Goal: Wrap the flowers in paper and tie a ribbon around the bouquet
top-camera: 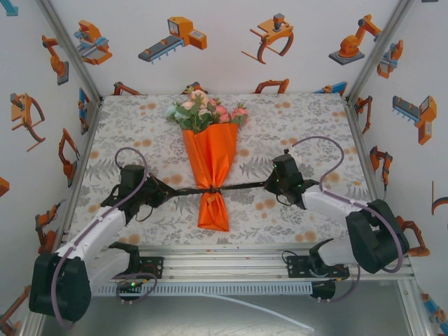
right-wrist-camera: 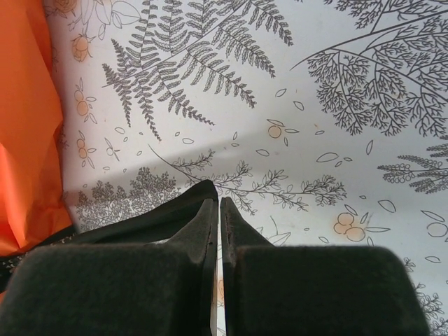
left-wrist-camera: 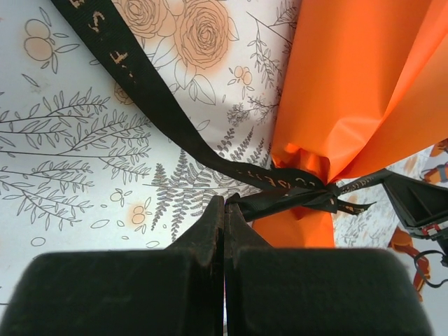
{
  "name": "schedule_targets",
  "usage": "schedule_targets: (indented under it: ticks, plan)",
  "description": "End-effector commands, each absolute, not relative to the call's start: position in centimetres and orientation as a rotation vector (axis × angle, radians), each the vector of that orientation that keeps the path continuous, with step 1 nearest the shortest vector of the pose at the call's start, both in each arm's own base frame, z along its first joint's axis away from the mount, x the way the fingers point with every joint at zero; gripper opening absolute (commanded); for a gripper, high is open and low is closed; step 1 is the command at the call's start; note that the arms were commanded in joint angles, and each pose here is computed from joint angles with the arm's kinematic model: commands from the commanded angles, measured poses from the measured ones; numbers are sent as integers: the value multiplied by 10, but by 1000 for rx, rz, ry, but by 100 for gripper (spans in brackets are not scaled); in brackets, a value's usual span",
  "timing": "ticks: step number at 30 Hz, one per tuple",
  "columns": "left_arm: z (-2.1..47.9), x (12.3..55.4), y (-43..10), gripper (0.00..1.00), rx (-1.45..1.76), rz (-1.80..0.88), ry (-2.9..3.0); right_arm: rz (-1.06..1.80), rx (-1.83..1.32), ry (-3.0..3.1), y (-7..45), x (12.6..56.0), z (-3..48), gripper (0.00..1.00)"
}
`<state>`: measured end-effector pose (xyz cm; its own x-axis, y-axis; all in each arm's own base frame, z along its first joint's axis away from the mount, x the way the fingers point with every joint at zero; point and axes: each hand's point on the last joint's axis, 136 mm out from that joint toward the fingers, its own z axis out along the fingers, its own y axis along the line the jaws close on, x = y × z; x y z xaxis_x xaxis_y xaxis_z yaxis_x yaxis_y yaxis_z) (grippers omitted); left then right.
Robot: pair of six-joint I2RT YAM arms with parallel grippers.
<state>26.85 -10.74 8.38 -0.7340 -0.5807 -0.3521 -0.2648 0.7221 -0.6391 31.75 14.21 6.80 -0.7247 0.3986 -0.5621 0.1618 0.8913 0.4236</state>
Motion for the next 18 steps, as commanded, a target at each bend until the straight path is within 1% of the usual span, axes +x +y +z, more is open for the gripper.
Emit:
schedule_targets:
  ticks: [1,3,4,6,8,10,11,12,15,17,18]
  plan:
    - [65,268,-71,0,-678,-558,2381,142,459,2336,76,317,59,0]
    - [82,275,-85,0,-573,-654,2340,330,344,2311,107,321,75,0]
    - [93,278,-91,3,-523,-693,2312,407,279,2290,122,321,86,0]
    - [117,281,-96,22,-432,-716,2250,480,204,2251,136,319,107,17]
    - [144,283,-93,46,-361,-678,2186,524,165,2189,140,317,133,39]
    - [166,288,-81,62,-320,-577,2126,469,152,2133,130,319,155,52]
    - [177,291,-71,68,-312,-496,2090,421,156,2106,121,323,165,58]
    - [186,294,-58,73,-326,-408,2055,372,167,2084,111,327,173,61]
    - [203,301,0,85,-449,-39,1921,204,231,2027,68,343,191,62]
    - [206,301,34,91,-478,225,1837,25,292,2006,30,354,187,65]
    - [206,301,44,94,-472,315,1805,-51,331,2009,14,357,180,66]
